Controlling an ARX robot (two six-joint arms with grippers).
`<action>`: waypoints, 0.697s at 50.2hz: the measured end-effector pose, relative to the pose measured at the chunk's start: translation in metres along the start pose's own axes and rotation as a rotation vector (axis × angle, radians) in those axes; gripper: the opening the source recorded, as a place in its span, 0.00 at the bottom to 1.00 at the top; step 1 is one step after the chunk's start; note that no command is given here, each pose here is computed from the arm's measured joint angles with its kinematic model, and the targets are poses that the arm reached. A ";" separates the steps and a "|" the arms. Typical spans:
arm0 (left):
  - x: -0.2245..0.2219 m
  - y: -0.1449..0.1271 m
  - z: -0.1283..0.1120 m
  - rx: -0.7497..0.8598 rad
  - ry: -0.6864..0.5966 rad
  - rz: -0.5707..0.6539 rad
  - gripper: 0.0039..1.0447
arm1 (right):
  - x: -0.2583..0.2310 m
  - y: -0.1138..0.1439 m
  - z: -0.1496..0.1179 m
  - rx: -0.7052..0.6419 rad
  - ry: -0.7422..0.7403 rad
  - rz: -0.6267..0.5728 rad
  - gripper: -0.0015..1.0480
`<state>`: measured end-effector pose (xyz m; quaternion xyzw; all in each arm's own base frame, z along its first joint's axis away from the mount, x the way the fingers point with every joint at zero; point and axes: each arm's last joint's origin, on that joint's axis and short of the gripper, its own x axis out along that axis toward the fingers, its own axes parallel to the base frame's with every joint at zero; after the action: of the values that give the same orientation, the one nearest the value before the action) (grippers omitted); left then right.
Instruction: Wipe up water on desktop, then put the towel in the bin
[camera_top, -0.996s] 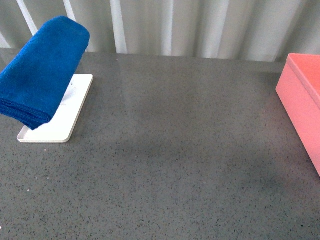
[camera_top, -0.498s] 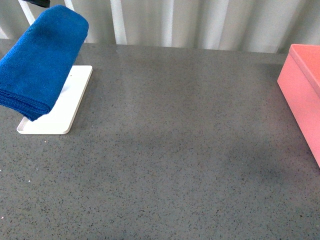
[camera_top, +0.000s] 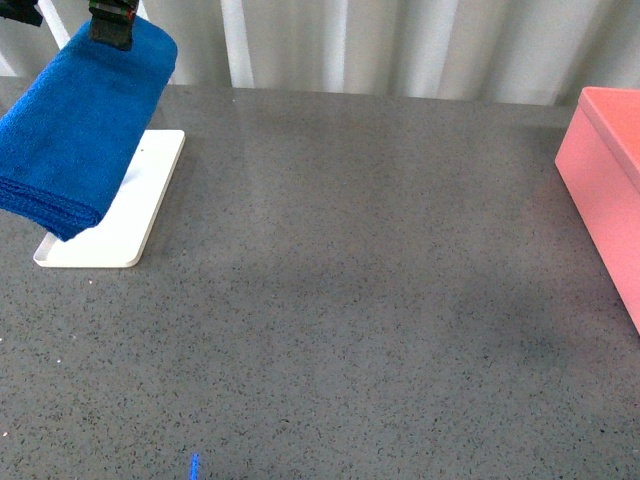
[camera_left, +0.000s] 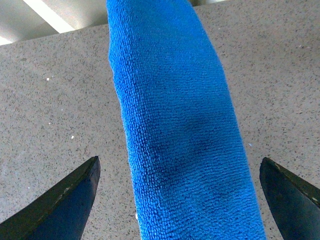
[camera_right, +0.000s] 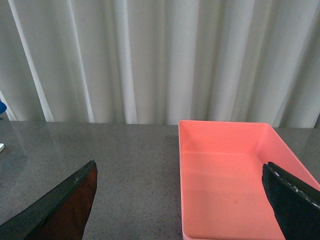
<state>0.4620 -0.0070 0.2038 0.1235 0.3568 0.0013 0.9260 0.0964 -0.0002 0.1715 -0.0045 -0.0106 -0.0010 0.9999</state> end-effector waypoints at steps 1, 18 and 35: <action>0.001 0.000 0.000 0.000 0.001 0.000 0.94 | 0.000 0.000 0.000 0.000 0.000 0.000 0.93; 0.016 -0.003 -0.008 -0.010 0.016 0.012 0.94 | 0.000 0.000 0.000 0.000 0.000 0.000 0.93; 0.023 -0.003 -0.014 -0.019 0.022 0.022 0.92 | 0.000 0.000 0.000 0.000 0.000 0.000 0.93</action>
<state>0.4695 -0.0053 0.1784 0.1185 0.3657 0.0164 0.9230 0.0964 -0.0002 0.1715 -0.0045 -0.0106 -0.0008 0.9999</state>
